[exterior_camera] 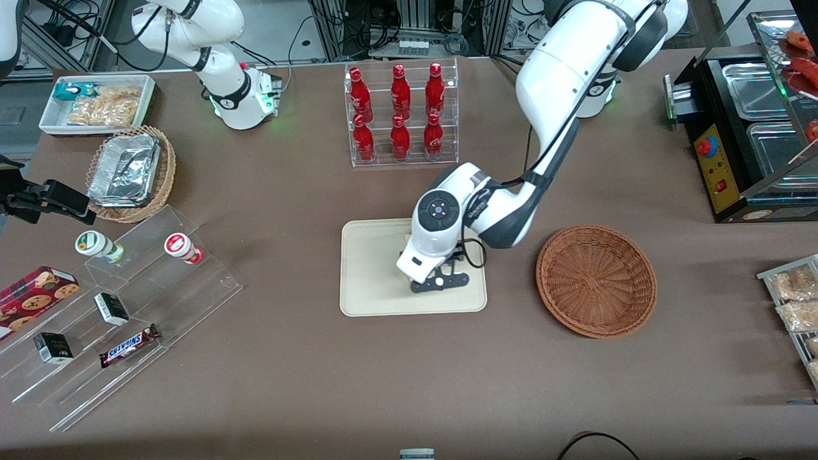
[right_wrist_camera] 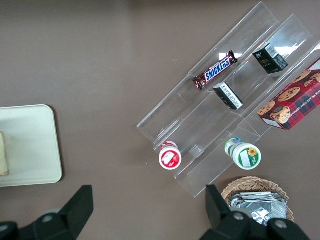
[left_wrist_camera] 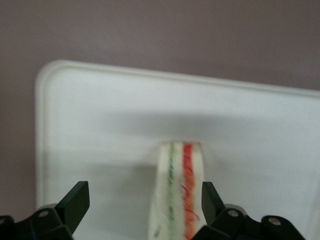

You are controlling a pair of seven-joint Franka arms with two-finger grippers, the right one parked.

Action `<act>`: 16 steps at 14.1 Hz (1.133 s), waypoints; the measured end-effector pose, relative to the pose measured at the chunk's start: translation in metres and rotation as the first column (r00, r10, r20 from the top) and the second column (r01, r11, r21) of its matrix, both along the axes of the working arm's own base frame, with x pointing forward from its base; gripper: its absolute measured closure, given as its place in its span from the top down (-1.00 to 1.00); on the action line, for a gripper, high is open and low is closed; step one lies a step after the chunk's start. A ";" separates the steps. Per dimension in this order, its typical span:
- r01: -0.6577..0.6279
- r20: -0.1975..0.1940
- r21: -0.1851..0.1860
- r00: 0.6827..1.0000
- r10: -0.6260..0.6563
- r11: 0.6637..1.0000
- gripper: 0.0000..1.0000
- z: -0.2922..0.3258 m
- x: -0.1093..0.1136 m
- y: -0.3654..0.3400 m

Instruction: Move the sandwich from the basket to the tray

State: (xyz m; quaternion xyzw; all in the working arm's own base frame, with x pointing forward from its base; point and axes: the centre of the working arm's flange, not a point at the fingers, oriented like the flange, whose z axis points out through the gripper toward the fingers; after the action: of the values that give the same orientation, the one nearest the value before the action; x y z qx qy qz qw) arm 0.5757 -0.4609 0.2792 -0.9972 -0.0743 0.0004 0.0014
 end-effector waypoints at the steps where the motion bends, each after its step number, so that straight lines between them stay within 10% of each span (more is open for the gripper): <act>1: -0.005 0.035 0.030 0.999 0.004 1.000 1.00 0.018 0.010 0.013; 6: -0.057 0.093 0.152 0.995 0.043 0.987 1.00 0.110 0.037 0.109; 9: 0.003 0.011 0.198 1.000 -0.006 0.980 1.00 0.161 0.034 0.194; 16: 0.045 -0.148 0.066 0.988 -0.035 0.997 1.00 0.279 0.004 0.371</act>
State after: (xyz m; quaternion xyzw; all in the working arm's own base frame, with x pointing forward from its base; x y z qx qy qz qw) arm 0.5802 -0.0898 0.5585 -0.9952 -0.0539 0.0710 0.0412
